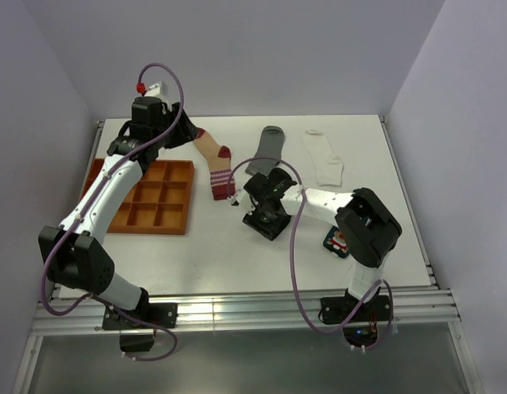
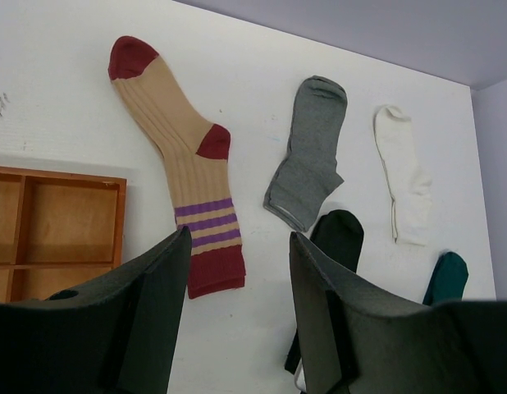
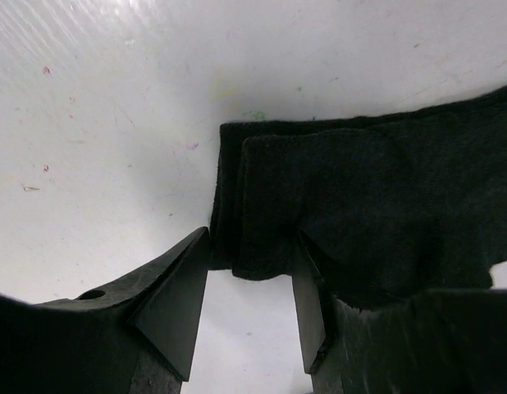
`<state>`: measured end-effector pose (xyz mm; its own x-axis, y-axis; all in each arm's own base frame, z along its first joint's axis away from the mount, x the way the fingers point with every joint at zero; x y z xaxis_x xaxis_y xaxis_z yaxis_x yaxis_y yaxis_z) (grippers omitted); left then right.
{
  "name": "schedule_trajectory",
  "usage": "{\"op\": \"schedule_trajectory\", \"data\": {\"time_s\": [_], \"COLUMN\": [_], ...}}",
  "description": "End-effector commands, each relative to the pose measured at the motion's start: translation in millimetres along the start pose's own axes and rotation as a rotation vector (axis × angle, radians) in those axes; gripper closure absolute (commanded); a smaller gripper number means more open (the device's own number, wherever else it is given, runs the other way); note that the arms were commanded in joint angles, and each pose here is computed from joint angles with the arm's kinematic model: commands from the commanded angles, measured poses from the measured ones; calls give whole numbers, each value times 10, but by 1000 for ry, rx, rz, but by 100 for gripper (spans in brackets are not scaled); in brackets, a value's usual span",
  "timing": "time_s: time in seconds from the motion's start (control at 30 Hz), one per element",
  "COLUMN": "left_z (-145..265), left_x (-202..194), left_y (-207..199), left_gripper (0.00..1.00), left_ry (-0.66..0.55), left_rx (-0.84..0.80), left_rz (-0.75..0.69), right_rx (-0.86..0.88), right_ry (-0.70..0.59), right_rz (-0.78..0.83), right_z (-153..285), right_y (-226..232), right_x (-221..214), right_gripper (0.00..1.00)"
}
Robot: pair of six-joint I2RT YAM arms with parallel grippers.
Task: Roll the socks
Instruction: Roll the sock at the center of the board.
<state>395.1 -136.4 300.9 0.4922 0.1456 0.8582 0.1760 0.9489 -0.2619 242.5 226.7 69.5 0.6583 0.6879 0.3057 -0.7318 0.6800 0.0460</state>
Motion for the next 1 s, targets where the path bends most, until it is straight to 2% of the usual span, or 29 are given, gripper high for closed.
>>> {"op": "schedule_trajectory", "data": {"time_s": [0.0, 0.2, 0.3, 0.37, 0.43, 0.57, 0.6, 0.67, 0.73, 0.87, 0.9, 0.93, 0.97], "left_z": [-13, -57, -74, -86, -79, -72, -55, -16, 51, 163, 193, 238, 232], "left_x": [83, 36, 18, -7, -25, -205, -253, -361, -514, -850, -836, -867, -988], "left_y": [-81, -110, -123, -147, -201, -293, -357, -388, -468, -613, -757, -805, -802], "left_gripper": [44, 44, 44, 45, 46, 55, 59, 67, 71, 83, 85, 85, 87], "left_ry": [-37, -19, -20, -16, -21, -25, -29, -54, -87, -85, -131, -142, -128], "left_rx": [-29, -19, -21, -20, -21, -30, -44, -49, -74, -152, -213, -245, -249], "left_rz": [-3, -10, -6, -8, -16, -17, -21, -9, -4, -19, -36, -47, -54], "right_rx": [8, 31, 45, 66, 150, 328, 368, 479, 571, 687, 711, 744, 776], "right_ry": [25, 70, 71, 76, 91, 99, 104, 123, 148, 218, 228, 284, 270], "right_rz": [4, 19, 35, 55, 62, 62, 54, 11, -47, -139, -155, -191, -195], "right_z": [10, -42, -51, -54, -18, 102, 121, 170, 194, 172, 162, 122, 123], "right_y": [42, 65, 76, 82, 123, 100, 90, 20, -74, -220, -244, -247, -266], "right_x": [-109, -215, -224, -241, -275, -253, -251, -263, -284, -316, -318, -379, -326], "right_gripper": [49, 53, 59, 67, 71, 73, 74, 74, 74, 74, 74, 74, 74]}}
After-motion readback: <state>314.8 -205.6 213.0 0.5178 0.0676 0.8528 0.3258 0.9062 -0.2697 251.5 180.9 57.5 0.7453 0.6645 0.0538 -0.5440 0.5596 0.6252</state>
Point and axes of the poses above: each gripper's point midway between its finger pads, its own z axis back along the fingers, its own y axis along the line the jaws close on, x = y × z, the point moved 5 cm from there along z, back along the fingers, and after that the axes turned 14 degrees about -z, right-handed, at the moved point
